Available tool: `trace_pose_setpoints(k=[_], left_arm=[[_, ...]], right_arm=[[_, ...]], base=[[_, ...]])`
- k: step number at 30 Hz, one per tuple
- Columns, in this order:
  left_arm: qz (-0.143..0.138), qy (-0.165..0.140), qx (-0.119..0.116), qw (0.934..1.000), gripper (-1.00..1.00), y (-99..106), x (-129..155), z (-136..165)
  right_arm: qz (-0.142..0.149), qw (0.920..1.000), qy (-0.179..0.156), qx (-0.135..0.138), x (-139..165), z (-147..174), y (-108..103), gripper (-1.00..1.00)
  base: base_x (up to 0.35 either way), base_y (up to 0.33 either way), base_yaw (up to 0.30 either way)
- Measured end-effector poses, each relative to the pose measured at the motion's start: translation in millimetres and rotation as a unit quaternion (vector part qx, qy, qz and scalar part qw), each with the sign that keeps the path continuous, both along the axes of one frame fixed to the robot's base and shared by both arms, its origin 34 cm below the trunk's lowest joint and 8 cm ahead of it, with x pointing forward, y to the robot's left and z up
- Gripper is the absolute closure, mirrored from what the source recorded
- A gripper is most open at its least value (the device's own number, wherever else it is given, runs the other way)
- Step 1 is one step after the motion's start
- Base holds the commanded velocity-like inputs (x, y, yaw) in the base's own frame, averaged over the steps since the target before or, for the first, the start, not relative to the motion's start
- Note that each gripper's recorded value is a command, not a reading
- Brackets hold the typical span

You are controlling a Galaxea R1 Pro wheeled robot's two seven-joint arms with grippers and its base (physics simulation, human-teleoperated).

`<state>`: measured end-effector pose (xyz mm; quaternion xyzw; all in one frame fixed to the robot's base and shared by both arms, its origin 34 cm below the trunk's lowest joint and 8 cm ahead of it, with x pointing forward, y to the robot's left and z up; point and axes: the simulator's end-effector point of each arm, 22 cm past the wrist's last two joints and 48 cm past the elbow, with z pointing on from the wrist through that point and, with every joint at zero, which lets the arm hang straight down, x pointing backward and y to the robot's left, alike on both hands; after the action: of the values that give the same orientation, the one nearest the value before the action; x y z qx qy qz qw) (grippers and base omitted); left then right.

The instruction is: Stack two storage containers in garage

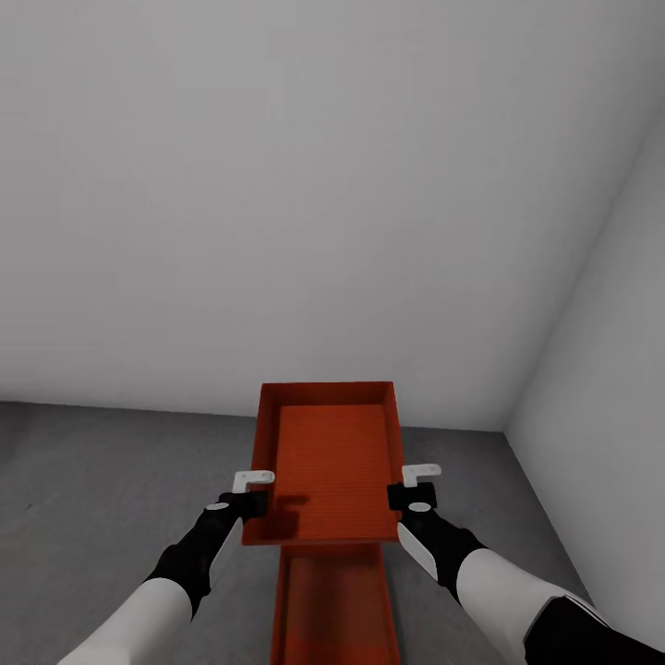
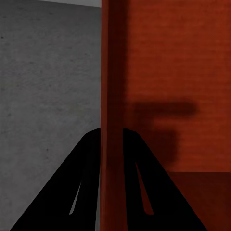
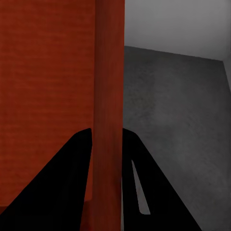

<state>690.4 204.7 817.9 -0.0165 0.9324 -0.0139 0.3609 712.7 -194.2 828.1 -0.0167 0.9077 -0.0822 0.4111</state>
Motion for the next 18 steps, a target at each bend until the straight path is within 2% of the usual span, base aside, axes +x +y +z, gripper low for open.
trace_pose_setpoints(k=[18], left_arm=[[0.000, 0.009, 0.000, 1.0000, 1.00, 0.1, -3.4, -10.3]], right_arm=[[0.000, 1.0000, 0.009, 0.000, -3.4, -10.8, 0.1, 1.00]], base=[[0.000, 0.000, 0.000]])
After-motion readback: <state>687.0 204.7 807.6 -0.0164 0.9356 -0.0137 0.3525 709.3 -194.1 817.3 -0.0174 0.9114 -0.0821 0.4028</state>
